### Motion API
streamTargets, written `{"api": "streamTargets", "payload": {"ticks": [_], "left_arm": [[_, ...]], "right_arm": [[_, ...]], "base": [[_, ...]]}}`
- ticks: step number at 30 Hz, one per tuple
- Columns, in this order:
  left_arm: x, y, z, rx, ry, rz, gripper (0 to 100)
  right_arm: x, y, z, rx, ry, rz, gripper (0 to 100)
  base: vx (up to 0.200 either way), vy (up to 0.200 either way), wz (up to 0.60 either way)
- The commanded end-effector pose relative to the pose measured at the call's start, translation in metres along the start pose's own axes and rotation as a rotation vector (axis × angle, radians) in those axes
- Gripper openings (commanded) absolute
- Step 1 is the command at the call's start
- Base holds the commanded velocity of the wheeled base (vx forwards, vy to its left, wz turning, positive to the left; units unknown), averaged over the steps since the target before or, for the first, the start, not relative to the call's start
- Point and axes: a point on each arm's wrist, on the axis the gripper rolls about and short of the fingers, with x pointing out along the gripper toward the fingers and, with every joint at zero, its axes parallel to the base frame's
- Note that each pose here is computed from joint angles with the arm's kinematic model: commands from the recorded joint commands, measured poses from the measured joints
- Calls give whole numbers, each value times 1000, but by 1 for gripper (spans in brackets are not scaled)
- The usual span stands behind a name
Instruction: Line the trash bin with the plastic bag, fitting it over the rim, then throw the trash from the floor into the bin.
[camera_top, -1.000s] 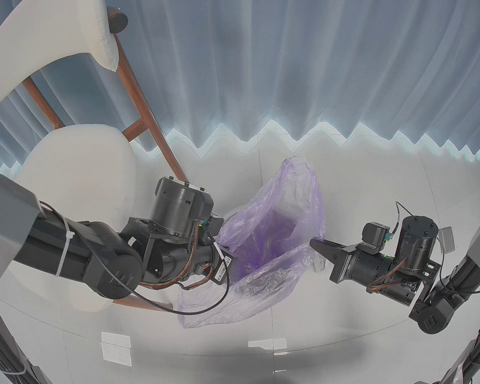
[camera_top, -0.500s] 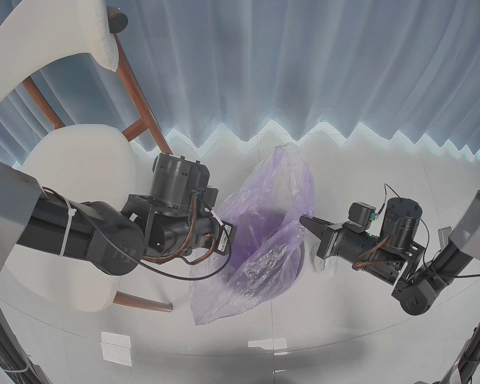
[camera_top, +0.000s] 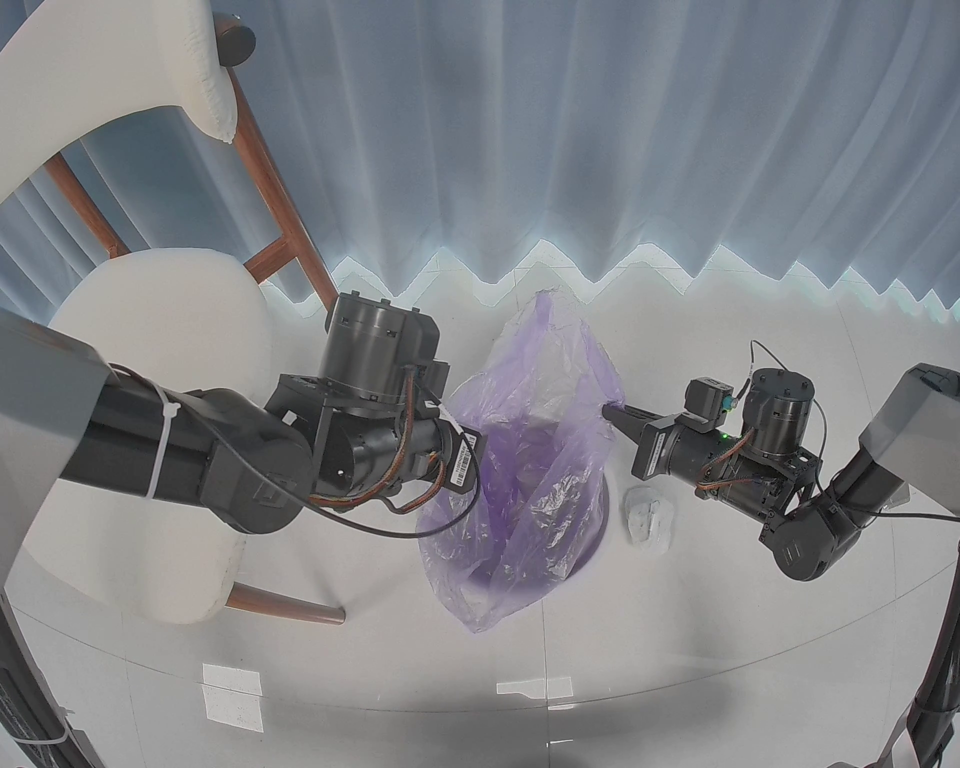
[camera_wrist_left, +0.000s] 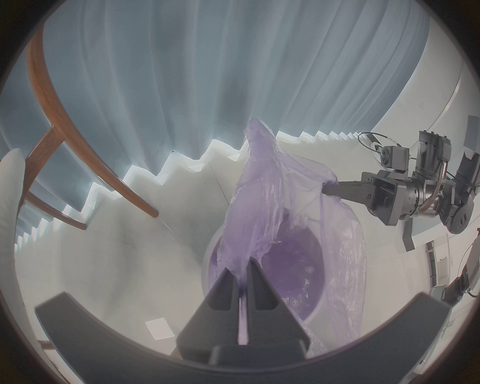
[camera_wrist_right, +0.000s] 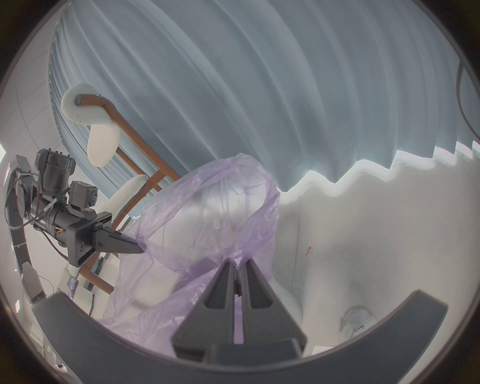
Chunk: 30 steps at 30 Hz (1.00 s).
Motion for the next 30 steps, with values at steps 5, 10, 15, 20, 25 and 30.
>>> {"api": "streamTargets", "payload": {"ticks": [5, 10, 15, 20, 25, 30], "left_arm": [[23, 4, -7, -19, 28, 21, 0], [34, 7, -5, -53, 27, 52, 0], [40, 11, -7, -79, 45, 67, 0], [44, 20, -8, -90, 49, 104, 0], [45, 31, -9, -104, 53, 127, 0], [46, 37, -11, -110, 60, 140, 0]], "right_arm": [[5, -41, -5, -32, 4, -39, 0], [6, -68, -15, -25, 19, -74, 0], [5, -83, -27, -16, 40, -93, 0], [5, -95, -39, -11, 55, -107, 0], [6, -99, -54, -14, 52, -99, 0], [1, -99, -68, -9, 67, -101, 0]], "base": [[0, 0, 0], [0, 0, 0], [0, 0, 0], [0, 0, 0], [0, 0, 0], [0, 0, 0]]}}
